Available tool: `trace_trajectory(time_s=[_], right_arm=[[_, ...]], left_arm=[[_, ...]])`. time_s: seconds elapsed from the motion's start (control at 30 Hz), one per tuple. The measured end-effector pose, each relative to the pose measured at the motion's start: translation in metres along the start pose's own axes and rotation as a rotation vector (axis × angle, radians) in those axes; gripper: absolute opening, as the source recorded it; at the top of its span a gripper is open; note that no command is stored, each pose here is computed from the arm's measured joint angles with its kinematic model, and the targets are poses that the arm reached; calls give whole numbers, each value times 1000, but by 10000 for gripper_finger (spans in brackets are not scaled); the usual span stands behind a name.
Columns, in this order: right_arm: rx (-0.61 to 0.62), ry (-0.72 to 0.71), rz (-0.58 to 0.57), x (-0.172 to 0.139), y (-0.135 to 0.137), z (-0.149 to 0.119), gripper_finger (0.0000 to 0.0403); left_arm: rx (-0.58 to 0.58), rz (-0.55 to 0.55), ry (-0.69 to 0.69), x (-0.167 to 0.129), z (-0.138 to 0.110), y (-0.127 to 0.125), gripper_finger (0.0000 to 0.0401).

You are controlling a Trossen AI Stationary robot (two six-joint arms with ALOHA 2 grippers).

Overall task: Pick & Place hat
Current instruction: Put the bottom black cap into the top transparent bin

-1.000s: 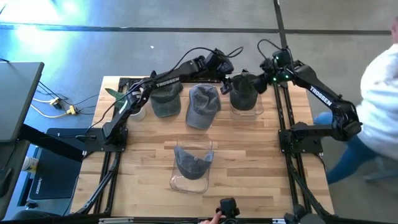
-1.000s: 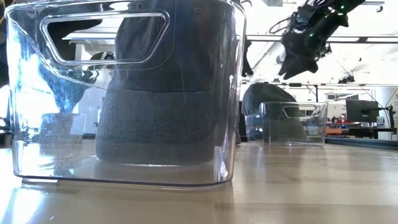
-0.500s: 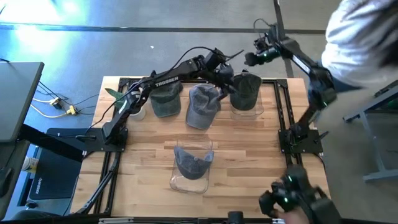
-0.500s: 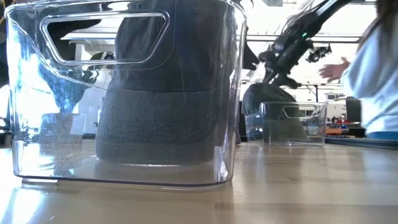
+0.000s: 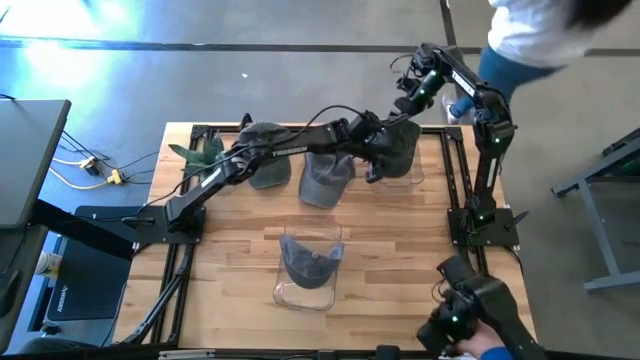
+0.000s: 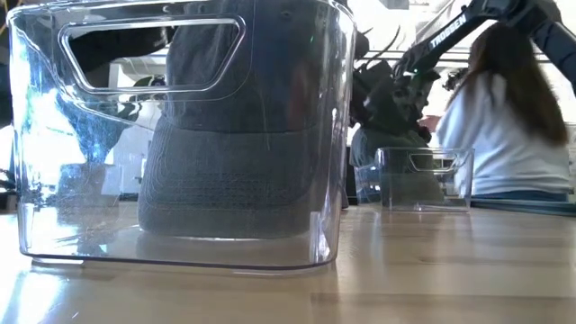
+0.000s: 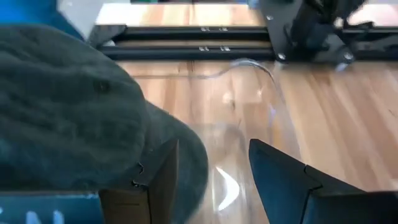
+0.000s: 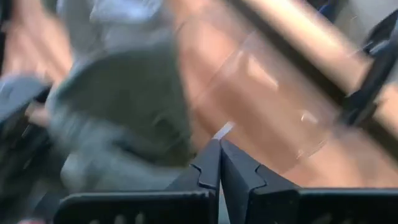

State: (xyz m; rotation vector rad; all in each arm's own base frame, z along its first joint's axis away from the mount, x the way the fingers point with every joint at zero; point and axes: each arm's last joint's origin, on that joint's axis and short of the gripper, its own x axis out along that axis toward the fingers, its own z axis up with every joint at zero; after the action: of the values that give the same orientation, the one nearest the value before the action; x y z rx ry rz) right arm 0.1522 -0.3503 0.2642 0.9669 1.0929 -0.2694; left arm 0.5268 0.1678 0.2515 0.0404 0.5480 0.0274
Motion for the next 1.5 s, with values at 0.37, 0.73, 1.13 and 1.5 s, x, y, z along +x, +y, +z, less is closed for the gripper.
trace_trajectory(time_s=[0.37,0.73,1.13,1.5], right_arm=[[-26,28,258,13,16,-41,5],[-46,-39,385,4,24,-55,2],[-60,-44,371,5,23,-54,1],[-88,-75,366,-4,32,-58,2]], left_arm=[[56,131,-73,1,7,5,191],[78,131,-66,-56,43,-2,191],[62,191,-89,-82,42,44,191],[163,94,-163,-48,34,34,294]])
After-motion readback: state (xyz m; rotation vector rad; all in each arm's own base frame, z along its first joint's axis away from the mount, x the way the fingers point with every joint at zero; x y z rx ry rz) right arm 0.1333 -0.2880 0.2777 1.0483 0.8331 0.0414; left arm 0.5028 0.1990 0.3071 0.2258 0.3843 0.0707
